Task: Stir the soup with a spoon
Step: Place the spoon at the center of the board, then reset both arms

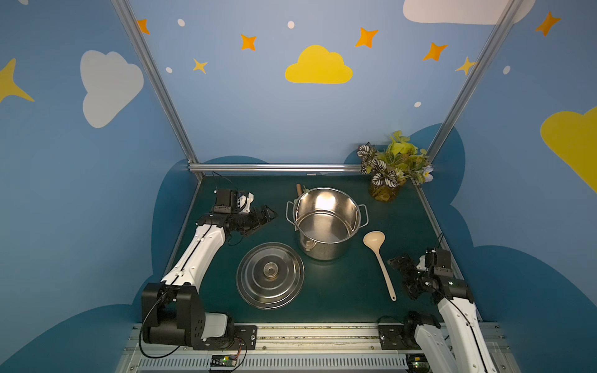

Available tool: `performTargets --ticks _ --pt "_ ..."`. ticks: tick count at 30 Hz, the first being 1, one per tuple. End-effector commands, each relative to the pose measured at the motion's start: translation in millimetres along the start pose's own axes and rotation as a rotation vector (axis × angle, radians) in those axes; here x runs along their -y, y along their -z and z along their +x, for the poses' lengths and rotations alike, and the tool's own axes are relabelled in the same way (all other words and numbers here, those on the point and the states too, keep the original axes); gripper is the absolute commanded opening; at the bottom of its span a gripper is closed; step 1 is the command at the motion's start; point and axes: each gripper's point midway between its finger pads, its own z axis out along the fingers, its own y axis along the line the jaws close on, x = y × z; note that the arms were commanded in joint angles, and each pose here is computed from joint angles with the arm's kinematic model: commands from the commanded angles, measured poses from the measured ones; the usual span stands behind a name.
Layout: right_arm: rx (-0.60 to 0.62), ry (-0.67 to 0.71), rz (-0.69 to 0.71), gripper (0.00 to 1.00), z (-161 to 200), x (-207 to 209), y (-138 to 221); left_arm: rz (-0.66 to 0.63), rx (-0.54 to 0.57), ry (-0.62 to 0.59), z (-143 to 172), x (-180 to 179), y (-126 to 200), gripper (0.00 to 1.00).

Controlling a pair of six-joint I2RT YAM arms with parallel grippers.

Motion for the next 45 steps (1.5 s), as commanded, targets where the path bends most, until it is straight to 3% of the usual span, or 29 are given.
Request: performTargets --ticks 1,6,14,22,26,31,38,42,45 --pt "0.019 -0.005 0.06 0.98 -0.1 12.7 1.7 -0.016 0.019 -0.021 -1.1 -4.6 1.5 1.0" --pt "0.1 0.008 0.083 0.98 -12.2 11.3 12.6 -0.039 0.042 -0.039 -5.6 -8.9 1.7 1.0" --pt "0.477 0.221 0.084 0.98 -82.5 -37.2 49.9 -0.176 0.176 -0.206 -26.1 -33.0 4.3 1.0" --pt "0.76 0.55 0.126 0.98 -136.1 -92.0 27.6 -0.28 0.531 -0.553 -47.9 -61.9 11.1 1.0" --pt "0.783 0.697 0.161 0.98 -138.2 -100.3 -7.5 -0.364 0.572 -0.625 -46.4 -83.1 8.1 1.0" --pt "0.828 0.776 0.214 0.98 -147.6 -103.3 -26.5 -0.444 0.553 -0.647 -39.1 -110.2 -2.7 1.0" --pt "0.867 0.922 0.203 0.98 -151.8 -105.6 -49.2 -0.414 0.593 -0.724 -37.8 -123.5 -26.2 1.0" --pt "0.845 0.882 0.125 0.98 -156.4 -97.5 -71.6 -0.353 0.621 -0.779 -31.0 -125.5 -40.8 1.0" --pt "0.826 0.877 0.116 0.98 -164.4 -97.8 -84.7 -0.367 0.572 -0.759 -29.1 -129.3 -43.4 1.0"
